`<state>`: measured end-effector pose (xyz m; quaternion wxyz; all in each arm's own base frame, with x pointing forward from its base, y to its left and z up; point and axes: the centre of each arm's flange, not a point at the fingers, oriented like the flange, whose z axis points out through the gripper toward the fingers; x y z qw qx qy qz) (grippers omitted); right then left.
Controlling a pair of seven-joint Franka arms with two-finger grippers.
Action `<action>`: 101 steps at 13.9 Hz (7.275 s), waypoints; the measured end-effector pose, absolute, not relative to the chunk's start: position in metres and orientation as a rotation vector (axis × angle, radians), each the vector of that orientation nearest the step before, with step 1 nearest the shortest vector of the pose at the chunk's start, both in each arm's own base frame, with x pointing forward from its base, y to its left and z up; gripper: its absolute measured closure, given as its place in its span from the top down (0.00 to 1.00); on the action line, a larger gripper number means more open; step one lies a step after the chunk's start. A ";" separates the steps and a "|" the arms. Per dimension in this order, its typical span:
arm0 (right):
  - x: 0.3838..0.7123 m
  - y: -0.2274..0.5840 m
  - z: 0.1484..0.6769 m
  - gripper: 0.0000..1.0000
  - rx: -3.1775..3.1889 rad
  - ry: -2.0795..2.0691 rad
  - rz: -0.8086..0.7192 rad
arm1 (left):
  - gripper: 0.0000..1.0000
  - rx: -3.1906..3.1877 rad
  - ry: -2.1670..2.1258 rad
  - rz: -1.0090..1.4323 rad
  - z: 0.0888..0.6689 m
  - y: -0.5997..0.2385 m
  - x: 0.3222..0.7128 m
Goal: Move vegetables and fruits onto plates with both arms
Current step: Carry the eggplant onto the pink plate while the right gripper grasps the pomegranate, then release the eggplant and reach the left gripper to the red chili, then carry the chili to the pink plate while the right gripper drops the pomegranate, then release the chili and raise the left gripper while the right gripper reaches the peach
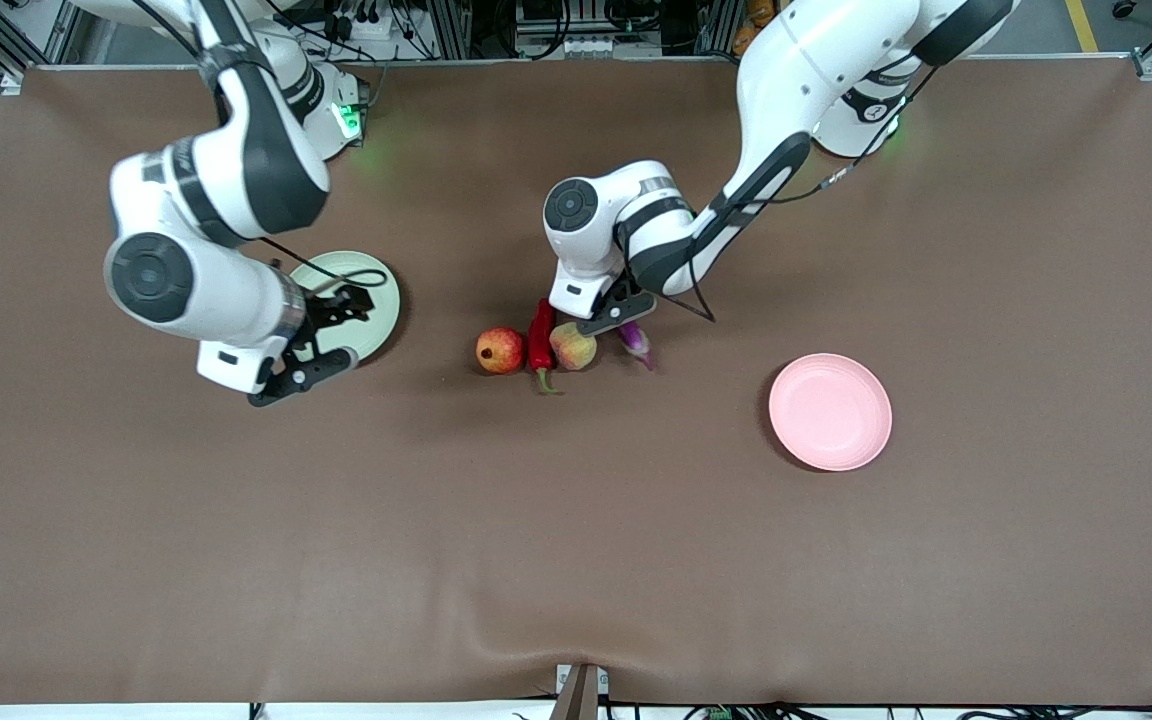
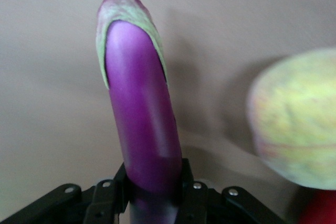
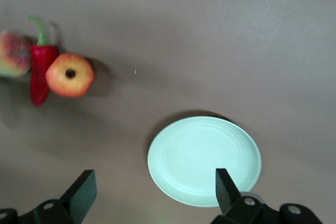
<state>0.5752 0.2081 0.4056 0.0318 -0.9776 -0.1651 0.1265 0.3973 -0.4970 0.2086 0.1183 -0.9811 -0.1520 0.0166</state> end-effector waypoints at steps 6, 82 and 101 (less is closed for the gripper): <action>0.575 0.277 0.335 1.00 -2.996 0.170 0.383 | 0.37 -2.795 -0.167 0.093 0.271 -0.401 0.478; 0.557 -0.013 0.280 1.00 -2.741 0.022 0.808 | 0.33 -3.023 -0.433 0.004 0.337 -0.322 0.624; 0.553 0.331 0.263 1.00 -2.818 -0.433 0.329 | 1.00 -2.932 -0.397 0.213 0.295 -0.204 0.640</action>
